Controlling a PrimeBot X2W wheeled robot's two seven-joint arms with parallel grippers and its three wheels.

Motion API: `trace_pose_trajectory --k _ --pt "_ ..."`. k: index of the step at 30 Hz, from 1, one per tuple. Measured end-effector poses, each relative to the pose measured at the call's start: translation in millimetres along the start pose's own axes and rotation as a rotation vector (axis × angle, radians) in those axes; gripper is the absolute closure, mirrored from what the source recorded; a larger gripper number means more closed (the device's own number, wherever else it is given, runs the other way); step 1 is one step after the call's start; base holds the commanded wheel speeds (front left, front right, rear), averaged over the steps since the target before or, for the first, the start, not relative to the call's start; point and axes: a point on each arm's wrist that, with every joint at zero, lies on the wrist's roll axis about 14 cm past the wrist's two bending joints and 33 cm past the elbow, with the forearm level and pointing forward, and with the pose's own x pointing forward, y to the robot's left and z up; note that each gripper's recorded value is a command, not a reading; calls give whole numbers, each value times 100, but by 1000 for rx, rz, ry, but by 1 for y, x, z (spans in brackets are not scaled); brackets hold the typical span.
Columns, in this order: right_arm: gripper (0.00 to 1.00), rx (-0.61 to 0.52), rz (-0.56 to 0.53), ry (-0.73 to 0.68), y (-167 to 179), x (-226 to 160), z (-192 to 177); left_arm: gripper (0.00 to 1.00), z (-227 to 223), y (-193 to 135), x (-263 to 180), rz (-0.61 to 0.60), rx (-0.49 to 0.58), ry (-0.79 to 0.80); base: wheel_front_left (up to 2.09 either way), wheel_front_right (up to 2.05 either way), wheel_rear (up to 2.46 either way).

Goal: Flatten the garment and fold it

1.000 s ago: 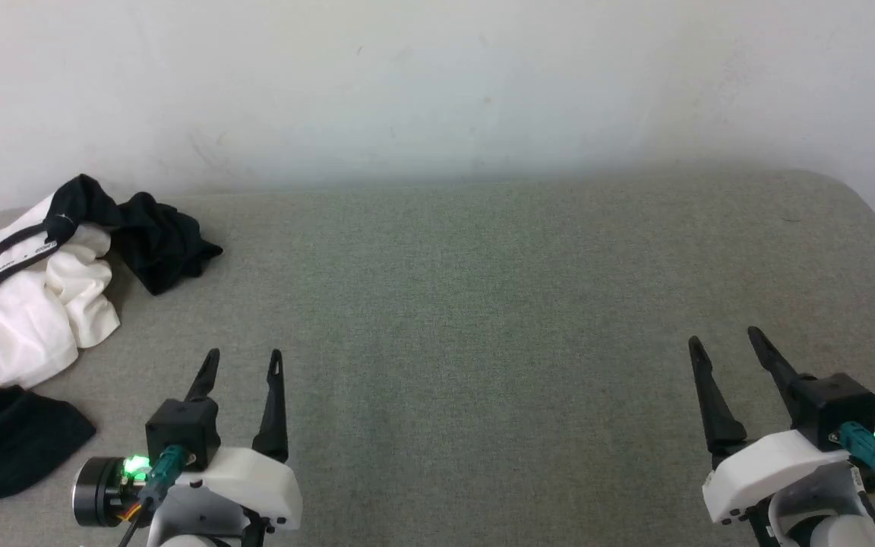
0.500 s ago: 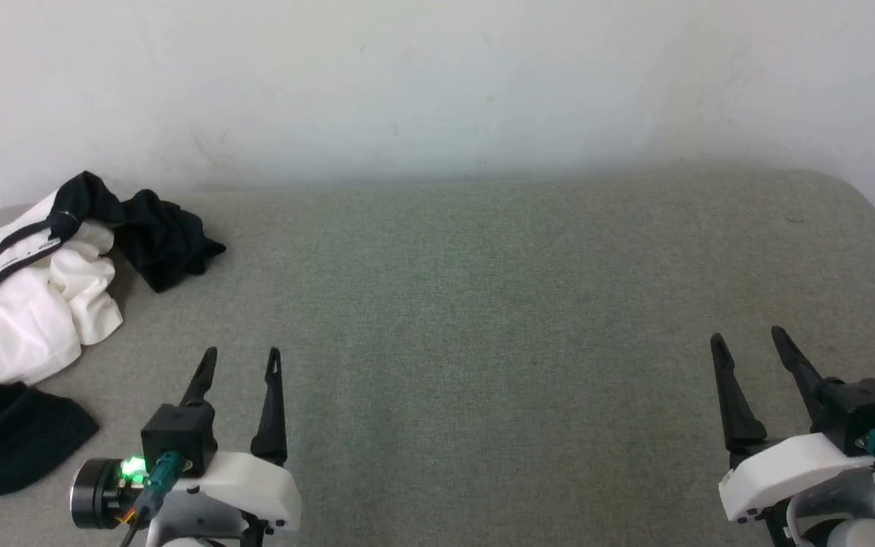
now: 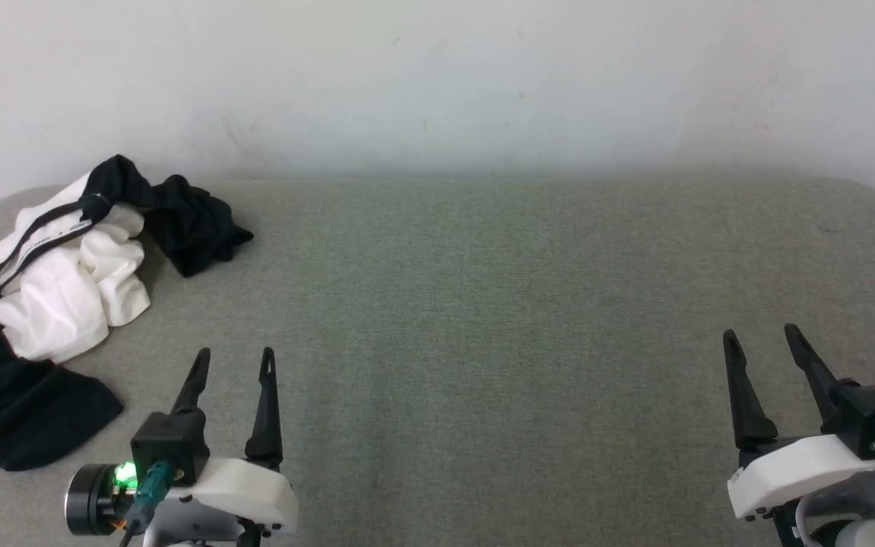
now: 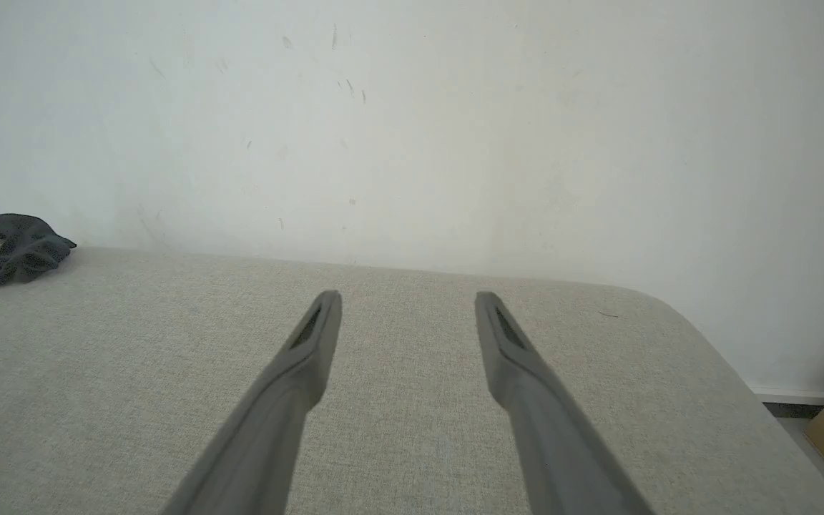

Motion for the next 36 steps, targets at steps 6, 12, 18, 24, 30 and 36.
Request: trace_pose_trajectory --k 6,12,18,24,30,36 --pt "0 3 31 -8 10 5 0 0 4 12 -8 38 1 -20 0 0 0" --pt "0 9 78 -18 26 10 1 0 4 26 -20 84 -2 -26 0 0 0" --pt "0 23 134 -22 45 16 0 0 4 40 -33 131 -4 -34 0 0 0" --pt "0 32 189 -23 65 21 -2 0 3 55 -47 183 -6 -37 0 0 0" --pt "0 39 244 -21 84 27 -4 0 2 70 -63 239 -12 -39 0 0 0" --pt "0 57 296 -21 102 32 -6 0 4 85 -77 294 -9 -53 0 0 0"
